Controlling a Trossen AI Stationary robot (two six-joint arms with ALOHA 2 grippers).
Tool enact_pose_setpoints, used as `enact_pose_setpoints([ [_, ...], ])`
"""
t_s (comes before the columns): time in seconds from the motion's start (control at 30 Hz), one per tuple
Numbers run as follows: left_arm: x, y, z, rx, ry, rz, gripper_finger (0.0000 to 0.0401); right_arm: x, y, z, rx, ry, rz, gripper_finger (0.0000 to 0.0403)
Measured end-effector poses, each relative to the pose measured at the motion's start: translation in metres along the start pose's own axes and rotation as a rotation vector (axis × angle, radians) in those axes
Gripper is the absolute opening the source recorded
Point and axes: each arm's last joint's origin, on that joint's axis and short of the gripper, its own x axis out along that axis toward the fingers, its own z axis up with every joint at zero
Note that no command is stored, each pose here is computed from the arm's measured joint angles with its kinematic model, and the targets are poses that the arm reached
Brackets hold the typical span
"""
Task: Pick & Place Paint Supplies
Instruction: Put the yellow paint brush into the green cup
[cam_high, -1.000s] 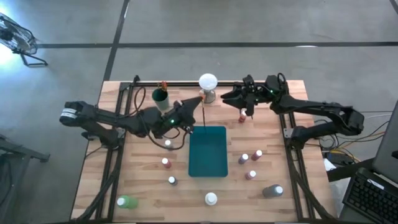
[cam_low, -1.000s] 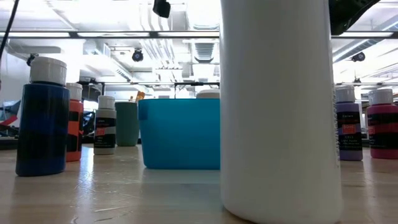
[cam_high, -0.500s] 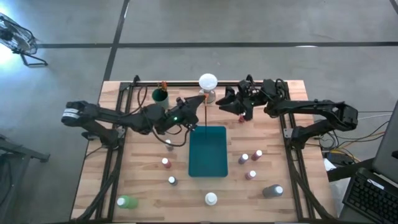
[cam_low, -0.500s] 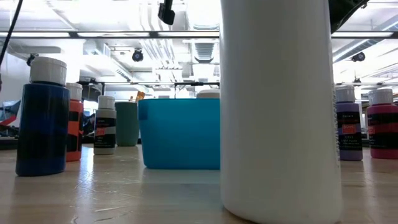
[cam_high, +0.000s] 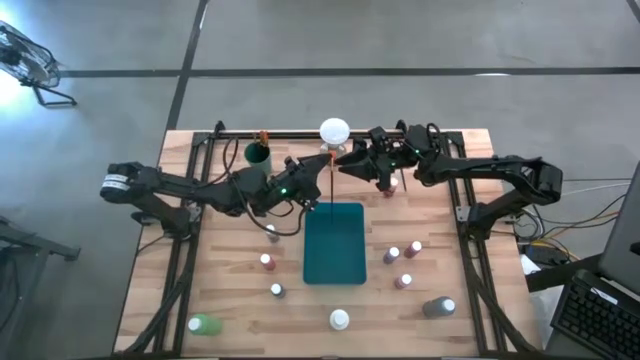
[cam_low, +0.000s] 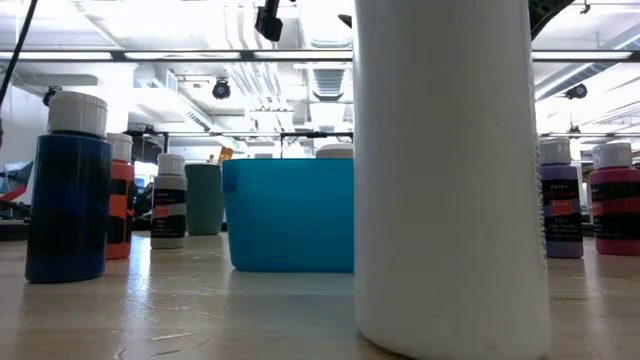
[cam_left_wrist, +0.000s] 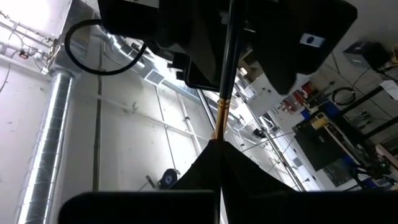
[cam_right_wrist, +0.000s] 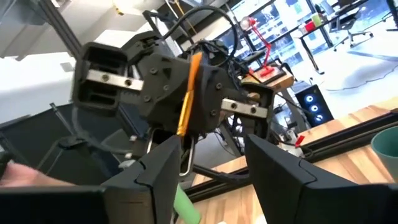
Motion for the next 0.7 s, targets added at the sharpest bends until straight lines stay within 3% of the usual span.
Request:
enact_pose_setpoints([
  [0.43,0.0,0.0,0.0,-0.001,-0.001,-0.004,0.0,0.023,0.004,0.007,-0.025,0.018,0.065,0.0194],
  [0.7,0.0,0.0,0.0,-0.001,-0.001,-0.004,0.0,0.023,0.003,0.006,-0.025,0.018,0.051,0.0142],
])
